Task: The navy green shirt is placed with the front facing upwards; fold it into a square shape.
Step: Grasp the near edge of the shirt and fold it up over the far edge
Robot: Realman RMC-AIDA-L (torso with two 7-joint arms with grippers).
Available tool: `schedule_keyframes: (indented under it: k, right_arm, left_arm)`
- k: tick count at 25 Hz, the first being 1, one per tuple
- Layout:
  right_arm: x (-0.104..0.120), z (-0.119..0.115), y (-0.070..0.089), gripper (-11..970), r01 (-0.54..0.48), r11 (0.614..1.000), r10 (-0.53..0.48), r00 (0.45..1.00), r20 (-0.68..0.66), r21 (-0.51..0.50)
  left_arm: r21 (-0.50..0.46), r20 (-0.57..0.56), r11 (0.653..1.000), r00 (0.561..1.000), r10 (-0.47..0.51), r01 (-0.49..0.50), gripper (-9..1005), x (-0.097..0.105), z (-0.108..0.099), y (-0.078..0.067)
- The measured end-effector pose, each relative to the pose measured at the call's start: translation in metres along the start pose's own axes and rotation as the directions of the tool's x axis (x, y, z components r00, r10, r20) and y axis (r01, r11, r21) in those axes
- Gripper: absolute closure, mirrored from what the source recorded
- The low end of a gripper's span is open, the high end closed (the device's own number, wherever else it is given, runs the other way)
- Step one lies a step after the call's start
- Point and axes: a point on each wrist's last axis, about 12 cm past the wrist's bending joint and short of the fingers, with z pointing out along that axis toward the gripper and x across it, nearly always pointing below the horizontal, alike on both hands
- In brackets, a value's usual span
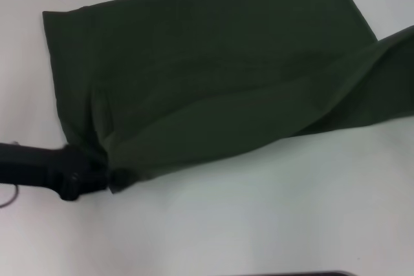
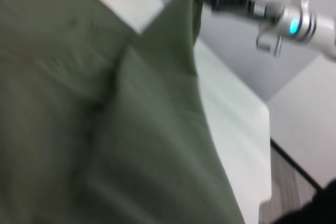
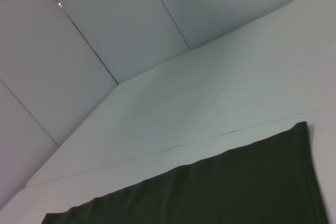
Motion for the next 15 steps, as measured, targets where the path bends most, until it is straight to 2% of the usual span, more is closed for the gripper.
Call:
schedule_keyframes:
  k: [5, 15]
  right_arm:
    - [0.01, -0.006, 0.0, 936, -0.007, 1.0, 0.007, 1.0, -0.013, -0.002]
    - [0.03, -0.028, -0.001, 937, 0.002, 1.0, -0.002, 1.0, -0.026, -0.001]
  left_arm:
    - [-0.013, 0.024, 1.0, 1.0, 0.0, 0.0, 984, 0.0, -0.012, 0.0]
    - [-0.095, 0.127, 0.995, 0.992, 0.012, 0.0, 979, -0.005, -0.039, 0.006]
